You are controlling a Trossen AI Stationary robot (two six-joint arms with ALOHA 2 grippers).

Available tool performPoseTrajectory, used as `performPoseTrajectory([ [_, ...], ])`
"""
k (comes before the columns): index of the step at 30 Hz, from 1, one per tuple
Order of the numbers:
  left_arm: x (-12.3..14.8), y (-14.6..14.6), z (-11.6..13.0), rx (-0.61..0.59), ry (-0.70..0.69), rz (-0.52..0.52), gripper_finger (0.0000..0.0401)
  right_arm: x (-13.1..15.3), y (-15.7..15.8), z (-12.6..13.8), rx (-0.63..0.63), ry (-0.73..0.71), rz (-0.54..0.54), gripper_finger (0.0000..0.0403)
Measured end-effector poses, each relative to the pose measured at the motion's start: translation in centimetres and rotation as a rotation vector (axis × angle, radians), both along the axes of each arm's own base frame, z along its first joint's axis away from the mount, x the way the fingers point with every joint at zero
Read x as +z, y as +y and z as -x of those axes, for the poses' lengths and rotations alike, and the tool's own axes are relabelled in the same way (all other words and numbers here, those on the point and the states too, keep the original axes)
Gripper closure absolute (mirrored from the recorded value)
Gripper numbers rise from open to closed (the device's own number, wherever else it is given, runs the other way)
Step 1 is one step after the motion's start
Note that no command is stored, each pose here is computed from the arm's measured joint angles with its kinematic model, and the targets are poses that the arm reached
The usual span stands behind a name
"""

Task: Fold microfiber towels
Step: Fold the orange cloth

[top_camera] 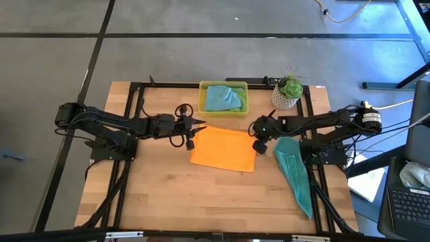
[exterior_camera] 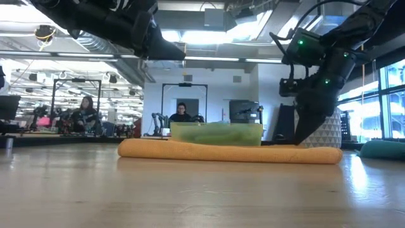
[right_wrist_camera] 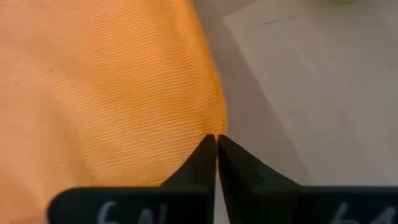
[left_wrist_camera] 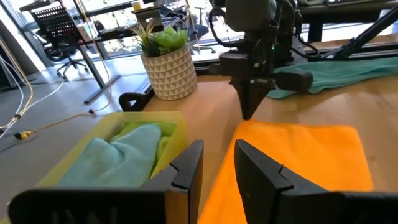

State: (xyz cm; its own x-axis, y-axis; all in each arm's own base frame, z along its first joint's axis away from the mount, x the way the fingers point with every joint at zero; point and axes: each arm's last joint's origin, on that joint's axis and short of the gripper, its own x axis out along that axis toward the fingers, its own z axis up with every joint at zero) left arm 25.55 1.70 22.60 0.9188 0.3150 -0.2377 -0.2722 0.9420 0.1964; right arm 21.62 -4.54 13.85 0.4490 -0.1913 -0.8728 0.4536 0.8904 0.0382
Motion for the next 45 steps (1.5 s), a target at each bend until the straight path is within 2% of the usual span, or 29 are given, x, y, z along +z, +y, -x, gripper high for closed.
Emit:
performPoseTrajectory([
  [2,0.0,0.0,0.0,0.000,0.001,-0.001,0.0317,0.0,0.1,0.0,0.030,-0.001,-0.021,0.0396],
  [7,0.1,0.0,0.0,-0.001,-0.008,-0.002,0.0317,0.0,0.2,0.0,0.067,-0.006,-0.049,0.0393],
  [14,0.2,0.0,0.0,-0.007,-0.016,-0.002,0.0317,1.4,0.3,-1.2,0.110,-0.051,-0.026,0.0397],
  [19,0.1,-0.1,-0.1,-0.044,-0.016,0.008,0.0317,3.2,1.9,-2.8,0.201,-0.115,0.001,0.0399],
  [24,0.0,-0.1,-0.1,-0.042,-0.016,0.024,0.0317,3.2,2.9,-2.6,0.159,-0.041,0.127,0.0392],
  [28,0.0,-0.1,-0.1,-0.042,-0.016,0.026,0.0317,2.8,2.7,-1.8,0.078,0.043,0.140,0.0356],
  [32,0.0,-0.2,-0.1,-0.042,-0.013,0.027,0.0317,2.1,2.4,-1.4,0.016,0.032,0.125,0.0289],
  [37,-0.4,-0.5,-0.1,-0.048,0.023,0.027,0.0317,0.1,2.2,-0.2,-0.011,0.034,0.218,0.0215],
  [41,-0.4,-0.8,-0.1,-0.055,0.030,0.026,0.0317,-0.6,2.3,-0.1,-0.002,-0.031,0.191,0.0196],
  [45,-0.5,-0.8,0.0,-0.054,0.039,0.034,0.0317,-1.2,2.5,0.2,0.023,-0.081,0.142,0.0209],
])
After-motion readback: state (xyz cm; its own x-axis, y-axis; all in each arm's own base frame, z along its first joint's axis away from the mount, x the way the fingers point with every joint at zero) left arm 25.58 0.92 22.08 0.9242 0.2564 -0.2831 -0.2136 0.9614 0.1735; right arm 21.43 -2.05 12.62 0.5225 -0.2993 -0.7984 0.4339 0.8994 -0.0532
